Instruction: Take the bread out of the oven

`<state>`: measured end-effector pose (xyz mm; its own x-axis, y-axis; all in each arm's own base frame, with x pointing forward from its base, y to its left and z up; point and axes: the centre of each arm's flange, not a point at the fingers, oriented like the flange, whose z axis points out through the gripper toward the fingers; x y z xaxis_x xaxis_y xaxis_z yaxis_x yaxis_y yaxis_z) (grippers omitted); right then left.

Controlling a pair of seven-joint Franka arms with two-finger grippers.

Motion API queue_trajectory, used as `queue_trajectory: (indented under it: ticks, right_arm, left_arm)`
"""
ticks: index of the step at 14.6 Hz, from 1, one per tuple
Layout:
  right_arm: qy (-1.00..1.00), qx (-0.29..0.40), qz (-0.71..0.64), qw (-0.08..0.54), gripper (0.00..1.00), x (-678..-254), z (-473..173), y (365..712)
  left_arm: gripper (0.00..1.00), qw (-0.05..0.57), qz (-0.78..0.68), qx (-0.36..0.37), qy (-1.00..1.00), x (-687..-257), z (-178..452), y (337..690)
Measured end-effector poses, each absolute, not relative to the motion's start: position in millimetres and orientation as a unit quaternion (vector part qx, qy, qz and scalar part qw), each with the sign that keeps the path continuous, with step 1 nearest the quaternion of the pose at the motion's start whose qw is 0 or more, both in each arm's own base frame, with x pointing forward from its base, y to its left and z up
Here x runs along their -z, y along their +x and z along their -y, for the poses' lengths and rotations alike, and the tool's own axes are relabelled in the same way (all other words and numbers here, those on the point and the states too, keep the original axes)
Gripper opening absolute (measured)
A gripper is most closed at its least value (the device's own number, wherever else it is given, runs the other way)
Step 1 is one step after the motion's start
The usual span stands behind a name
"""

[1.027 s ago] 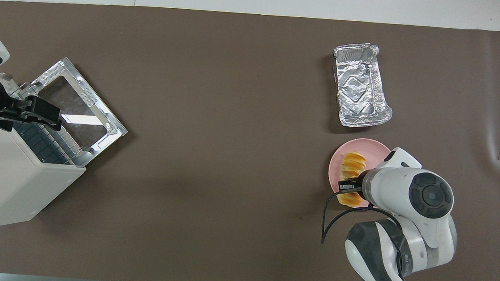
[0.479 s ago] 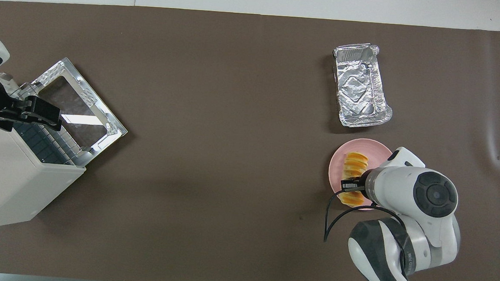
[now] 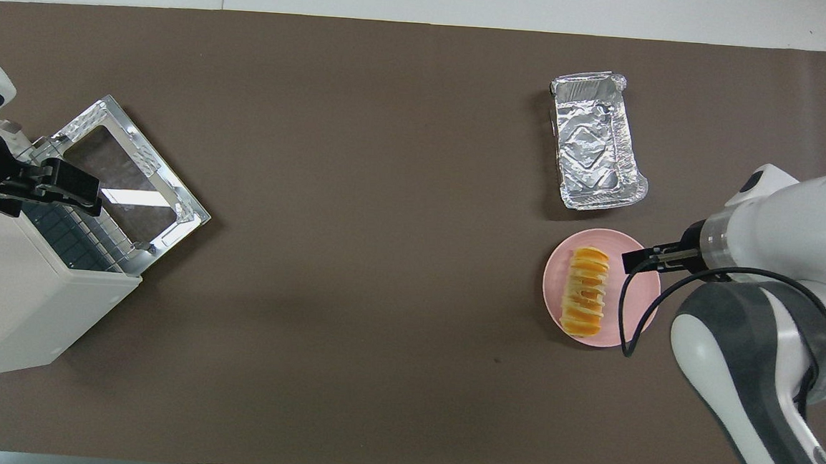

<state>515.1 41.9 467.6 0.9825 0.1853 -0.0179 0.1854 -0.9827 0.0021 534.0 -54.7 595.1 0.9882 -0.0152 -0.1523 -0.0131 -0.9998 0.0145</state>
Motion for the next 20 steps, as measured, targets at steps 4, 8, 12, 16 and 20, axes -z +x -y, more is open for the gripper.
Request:
queue_trajectory:
  ticks: [4,8,12,16,20]
  right_arm:
    - [0.991,0.013,-0.133,0.0,1.0,-549,-2,521]
    - [0.991,0.032,-0.131,-0.002,1.0,-616,4,509]
    - [0.99,0.043,-0.134,-0.003,1.0,-660,1,495]
    - [0.99,0.049,-0.134,-0.003,1.0,-677,1,488]
    - [0.991,0.05,-0.126,-0.003,1.0,-672,9,492]
  left_arm:
    - [1.0,0.007,0.007,0.076,0.997,-595,55,534]
    - [1.0,0.007,0.007,0.076,0.997,-595,55,534]
    - [1.0,0.007,0.007,0.076,0.997,-595,55,534]
    - [1.0,0.007,0.007,0.076,0.997,-595,55,534]
    - [1.0,0.007,0.007,0.076,0.997,-595,55,534]
